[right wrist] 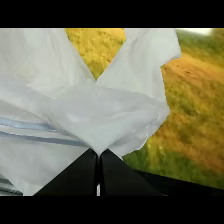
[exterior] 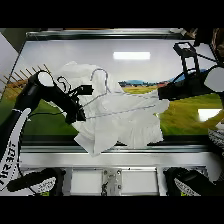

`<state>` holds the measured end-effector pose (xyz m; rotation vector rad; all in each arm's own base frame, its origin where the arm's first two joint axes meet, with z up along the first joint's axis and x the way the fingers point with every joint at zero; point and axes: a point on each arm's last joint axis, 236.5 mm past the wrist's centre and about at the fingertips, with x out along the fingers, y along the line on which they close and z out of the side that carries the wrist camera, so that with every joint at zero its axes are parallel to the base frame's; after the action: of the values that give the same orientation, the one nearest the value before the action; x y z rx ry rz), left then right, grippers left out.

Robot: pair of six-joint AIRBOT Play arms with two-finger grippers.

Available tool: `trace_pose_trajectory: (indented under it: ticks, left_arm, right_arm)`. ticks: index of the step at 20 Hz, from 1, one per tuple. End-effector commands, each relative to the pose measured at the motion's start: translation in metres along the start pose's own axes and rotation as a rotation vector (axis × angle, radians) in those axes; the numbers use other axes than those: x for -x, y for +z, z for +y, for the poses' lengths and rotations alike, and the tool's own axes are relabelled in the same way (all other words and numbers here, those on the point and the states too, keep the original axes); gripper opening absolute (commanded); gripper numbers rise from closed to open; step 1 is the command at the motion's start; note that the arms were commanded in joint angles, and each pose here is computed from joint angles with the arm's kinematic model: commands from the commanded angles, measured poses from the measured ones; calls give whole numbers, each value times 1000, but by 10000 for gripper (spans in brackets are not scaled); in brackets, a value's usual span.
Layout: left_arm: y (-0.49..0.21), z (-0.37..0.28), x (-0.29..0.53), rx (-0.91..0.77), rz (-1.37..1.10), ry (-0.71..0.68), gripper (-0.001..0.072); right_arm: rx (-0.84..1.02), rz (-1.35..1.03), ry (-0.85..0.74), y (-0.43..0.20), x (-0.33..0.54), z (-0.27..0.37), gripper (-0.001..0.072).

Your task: Fold the clothes and pants, and hang the long-sleeved shirts on hangers.

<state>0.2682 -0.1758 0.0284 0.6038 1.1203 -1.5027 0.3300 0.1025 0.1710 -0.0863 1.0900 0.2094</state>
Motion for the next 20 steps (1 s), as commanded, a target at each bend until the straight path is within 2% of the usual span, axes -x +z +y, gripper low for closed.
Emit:
trace_pose_trajectory:
  ticks: [1,6,14,20]
  left_arm:
    - [11,3,-6,-31,-4,27,12]
    - [46,13,-6,-8,-136,73,12]
    - [50,11,-4,16,-157,66,12]
    - [61,0,-14,-68,-142,47,12]
  right_arm:
    - [58,14,7,-3,15,9,15]
    - [157,6,70,-8,24,53,14]
    - [140,-38,108,-3,34,78,15]
    - [230,-169,213,16,41,132,15]
